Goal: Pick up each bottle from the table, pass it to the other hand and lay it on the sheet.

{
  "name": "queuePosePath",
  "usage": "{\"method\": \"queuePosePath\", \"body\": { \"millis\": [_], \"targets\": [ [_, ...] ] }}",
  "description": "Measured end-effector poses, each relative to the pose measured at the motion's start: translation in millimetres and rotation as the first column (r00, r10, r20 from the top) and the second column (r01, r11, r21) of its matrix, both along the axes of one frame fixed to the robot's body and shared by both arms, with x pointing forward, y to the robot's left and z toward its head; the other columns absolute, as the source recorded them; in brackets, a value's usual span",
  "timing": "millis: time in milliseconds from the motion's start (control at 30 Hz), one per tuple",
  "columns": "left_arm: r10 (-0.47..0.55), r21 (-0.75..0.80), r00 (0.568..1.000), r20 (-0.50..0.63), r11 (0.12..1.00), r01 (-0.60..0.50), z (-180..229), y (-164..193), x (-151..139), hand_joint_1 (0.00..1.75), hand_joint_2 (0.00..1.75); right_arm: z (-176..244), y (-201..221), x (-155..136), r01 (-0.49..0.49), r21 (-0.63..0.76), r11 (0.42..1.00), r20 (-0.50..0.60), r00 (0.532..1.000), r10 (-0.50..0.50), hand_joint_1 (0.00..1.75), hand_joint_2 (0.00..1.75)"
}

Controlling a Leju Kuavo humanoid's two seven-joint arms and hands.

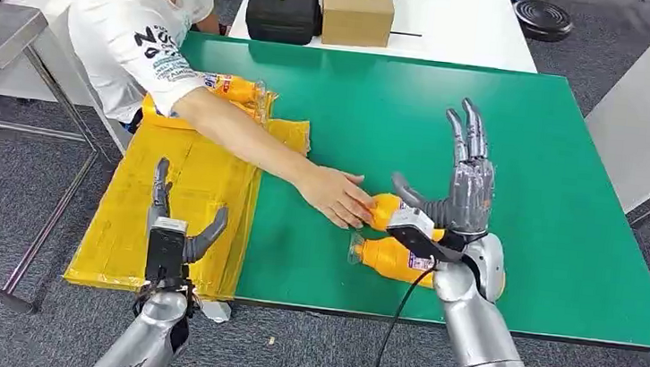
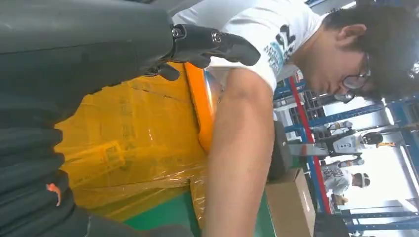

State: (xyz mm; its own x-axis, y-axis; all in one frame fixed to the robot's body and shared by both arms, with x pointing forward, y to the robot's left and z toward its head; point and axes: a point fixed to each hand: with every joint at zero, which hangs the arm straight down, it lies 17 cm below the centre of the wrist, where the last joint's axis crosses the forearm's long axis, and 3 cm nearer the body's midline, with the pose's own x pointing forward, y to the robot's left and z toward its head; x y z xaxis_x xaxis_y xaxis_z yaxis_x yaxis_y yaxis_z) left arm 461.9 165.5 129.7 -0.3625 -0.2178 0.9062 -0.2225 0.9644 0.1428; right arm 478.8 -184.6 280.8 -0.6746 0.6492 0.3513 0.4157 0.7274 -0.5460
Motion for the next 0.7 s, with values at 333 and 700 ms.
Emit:
{"method": "queuePosePath", "body": {
  "millis": [333,700],
  "targets": [
    [-0.001,0.015,1.000,-0.010,1.000,0.001,-4,0,-1,0.00,1.75,-53,22,16,-0.160,0.046,0.986,-0.270,0.948,0.167,0.00,1.75],
    [-0.002,0.017,1.000,-0.020,1.000,0.002,-7,0,-3,0.00,1.75,-67,25,20,-0.189,0.056,0.980,-0.331,0.923,0.197,0.00,1.75]
  ]
}}
